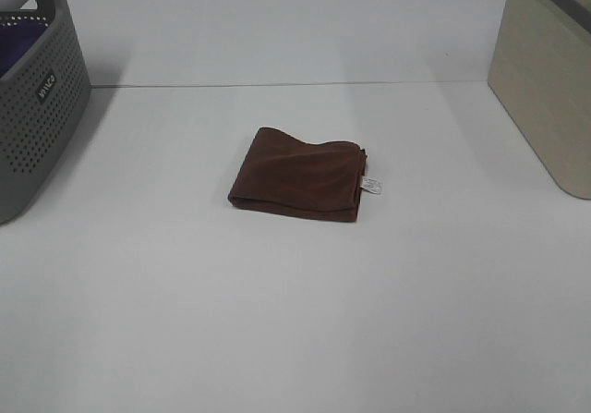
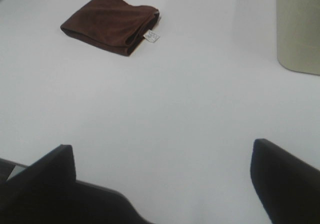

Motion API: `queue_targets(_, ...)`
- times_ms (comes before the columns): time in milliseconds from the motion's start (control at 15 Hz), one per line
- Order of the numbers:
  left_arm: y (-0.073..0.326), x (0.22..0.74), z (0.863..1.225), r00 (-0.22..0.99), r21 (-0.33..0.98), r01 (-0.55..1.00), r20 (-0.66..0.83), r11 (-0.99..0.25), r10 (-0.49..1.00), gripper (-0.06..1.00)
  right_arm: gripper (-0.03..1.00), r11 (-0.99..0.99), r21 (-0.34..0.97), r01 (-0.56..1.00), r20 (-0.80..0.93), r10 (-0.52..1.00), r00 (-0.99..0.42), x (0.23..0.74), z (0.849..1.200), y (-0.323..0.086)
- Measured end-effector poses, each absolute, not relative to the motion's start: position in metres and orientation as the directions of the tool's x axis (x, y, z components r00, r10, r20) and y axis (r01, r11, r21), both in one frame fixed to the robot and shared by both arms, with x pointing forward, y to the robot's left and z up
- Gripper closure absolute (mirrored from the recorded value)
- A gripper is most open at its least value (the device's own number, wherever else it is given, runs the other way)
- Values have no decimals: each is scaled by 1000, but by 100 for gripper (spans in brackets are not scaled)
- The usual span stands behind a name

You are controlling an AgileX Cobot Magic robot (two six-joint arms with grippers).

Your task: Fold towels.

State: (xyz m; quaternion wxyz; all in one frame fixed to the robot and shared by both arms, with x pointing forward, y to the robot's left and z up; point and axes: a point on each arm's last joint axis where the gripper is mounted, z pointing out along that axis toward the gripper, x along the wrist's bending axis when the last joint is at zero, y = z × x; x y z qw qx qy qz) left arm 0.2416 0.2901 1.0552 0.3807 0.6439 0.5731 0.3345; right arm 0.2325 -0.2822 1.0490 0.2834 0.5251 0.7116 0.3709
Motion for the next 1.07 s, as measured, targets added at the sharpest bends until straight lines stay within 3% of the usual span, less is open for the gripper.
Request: queue_targets(1067,290,232,1055,118,900,432,2,-53,993,19,8,158,854,495,0,953,-304,224,1048,-280)
